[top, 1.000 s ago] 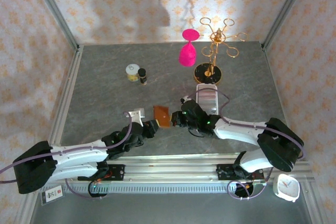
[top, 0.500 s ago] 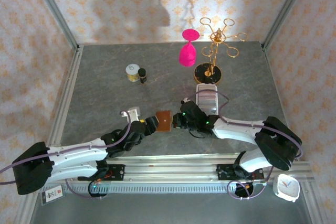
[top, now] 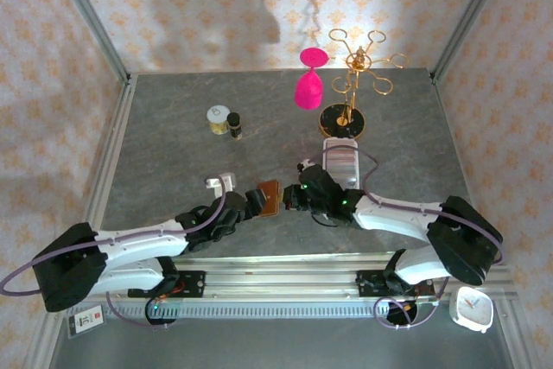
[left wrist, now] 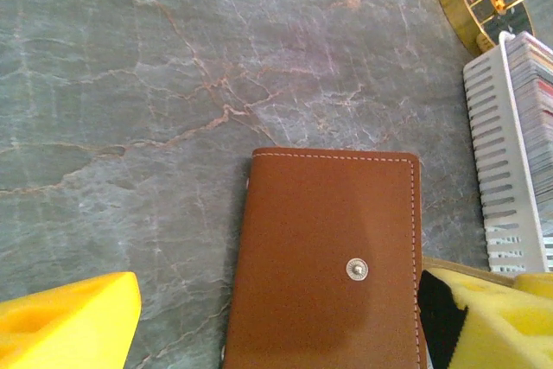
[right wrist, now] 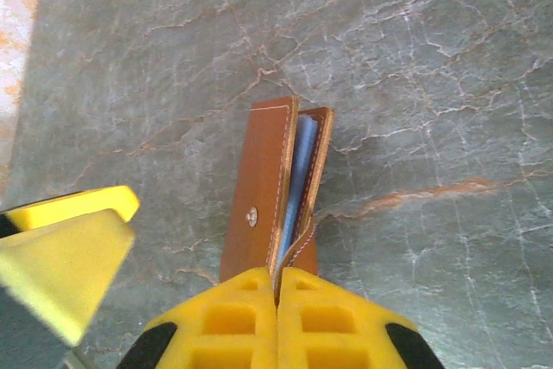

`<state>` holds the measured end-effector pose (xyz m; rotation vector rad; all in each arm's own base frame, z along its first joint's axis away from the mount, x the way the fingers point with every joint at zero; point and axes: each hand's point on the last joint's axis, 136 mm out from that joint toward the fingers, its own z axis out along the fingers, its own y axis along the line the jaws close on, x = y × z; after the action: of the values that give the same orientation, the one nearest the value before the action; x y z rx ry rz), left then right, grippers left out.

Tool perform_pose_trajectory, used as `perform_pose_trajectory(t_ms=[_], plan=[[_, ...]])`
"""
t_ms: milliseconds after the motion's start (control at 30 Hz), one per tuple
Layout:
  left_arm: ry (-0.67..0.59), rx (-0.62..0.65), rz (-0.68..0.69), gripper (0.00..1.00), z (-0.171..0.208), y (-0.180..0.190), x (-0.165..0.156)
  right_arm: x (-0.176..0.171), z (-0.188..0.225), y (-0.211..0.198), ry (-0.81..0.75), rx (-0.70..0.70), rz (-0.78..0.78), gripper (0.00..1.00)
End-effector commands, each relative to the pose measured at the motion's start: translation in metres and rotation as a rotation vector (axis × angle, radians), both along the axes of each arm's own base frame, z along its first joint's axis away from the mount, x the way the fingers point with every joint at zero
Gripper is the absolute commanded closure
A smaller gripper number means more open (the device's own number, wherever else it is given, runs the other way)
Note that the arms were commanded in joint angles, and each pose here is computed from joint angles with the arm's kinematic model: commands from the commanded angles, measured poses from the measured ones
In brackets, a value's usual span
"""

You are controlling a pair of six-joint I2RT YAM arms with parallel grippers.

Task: Put the credit cards into the card holder
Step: Open the card holder at the bottom-center of the table.

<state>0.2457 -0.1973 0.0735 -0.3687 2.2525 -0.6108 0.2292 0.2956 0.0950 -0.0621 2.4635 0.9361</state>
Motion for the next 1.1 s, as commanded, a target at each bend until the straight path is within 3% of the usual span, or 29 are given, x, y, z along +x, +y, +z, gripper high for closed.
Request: perform_pose_trajectory(t_ms=[0, 533, 733, 1067], plan=[[-0.007, -0.057, -0.061, 0.14, 0.013, -0.021, 0.006, 0.003, 0.028, 0.011, -0.068, 0.076, 0.027, 1.0], [0.06, -0.036, -0.081, 0.15, -0.004, -0.031, 0.014, 0.003, 0.031, 0.008, -0.08, 0.072, 0.023, 1.0], [0.068, -0.021, -0.047, 0.2, -0.01, -0.02, 0.015, 0.004, 0.029, 0.002, -0.083, 0.054, -0.001, 1.0], [0.061, 0.039, 0.02, 0.37, -0.021, 0.012, 0.011, 0.012, 0.008, -0.027, -0.059, -0.061, -0.135, 1.0]])
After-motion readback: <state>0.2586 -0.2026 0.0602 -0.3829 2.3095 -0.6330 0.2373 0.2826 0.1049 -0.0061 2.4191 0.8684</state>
